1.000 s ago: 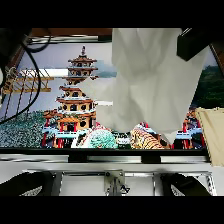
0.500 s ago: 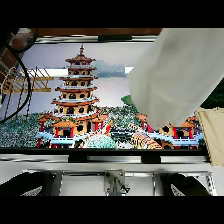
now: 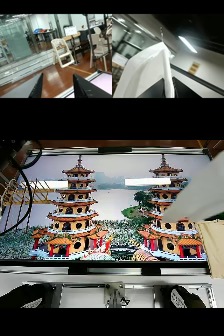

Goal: Fold the shirts.

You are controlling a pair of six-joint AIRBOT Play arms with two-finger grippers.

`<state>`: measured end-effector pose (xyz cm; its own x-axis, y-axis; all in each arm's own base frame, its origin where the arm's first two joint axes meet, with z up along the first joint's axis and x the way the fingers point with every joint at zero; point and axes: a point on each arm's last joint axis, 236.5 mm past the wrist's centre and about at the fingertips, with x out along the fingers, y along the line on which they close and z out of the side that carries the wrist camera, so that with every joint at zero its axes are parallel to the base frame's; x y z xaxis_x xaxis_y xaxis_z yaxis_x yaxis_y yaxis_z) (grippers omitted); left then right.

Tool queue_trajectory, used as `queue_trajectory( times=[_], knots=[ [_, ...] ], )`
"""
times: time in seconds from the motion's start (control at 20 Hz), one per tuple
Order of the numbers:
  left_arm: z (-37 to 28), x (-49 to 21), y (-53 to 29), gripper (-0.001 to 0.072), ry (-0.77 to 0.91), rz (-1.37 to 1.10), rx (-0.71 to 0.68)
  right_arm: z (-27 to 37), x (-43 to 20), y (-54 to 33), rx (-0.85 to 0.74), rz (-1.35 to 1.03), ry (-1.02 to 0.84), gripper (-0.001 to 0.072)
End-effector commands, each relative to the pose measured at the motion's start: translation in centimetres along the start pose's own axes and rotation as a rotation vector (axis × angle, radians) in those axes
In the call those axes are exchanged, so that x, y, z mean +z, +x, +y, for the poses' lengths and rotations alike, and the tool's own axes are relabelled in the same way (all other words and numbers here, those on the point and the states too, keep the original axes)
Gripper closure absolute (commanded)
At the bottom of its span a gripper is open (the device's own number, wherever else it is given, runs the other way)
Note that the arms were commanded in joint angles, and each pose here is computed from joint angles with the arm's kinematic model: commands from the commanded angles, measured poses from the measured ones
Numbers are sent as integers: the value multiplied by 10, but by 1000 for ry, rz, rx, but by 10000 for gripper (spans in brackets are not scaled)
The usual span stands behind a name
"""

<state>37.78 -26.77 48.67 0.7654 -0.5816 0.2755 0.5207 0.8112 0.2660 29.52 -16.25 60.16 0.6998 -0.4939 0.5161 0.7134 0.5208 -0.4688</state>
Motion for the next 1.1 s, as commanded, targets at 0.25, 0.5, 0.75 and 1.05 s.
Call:
queue_trajectory(
  times=[0.25,0.5,0.75,1.05],
  knots=[
    [35,-15,-3,240,24,42,69,-54,-47,20,-157,47,-122,630],
    [34,-20,-2,240,24,63,61,-96,-52,13,-251,64,-190,630],
    [34,-21,-2,241,23,66,59,-129,-21,3,-322,-46,-177,630],
    [34,-21,-2,259,24,66,60,-168,-48,-2,-408,5,-212,630]
  ],
)
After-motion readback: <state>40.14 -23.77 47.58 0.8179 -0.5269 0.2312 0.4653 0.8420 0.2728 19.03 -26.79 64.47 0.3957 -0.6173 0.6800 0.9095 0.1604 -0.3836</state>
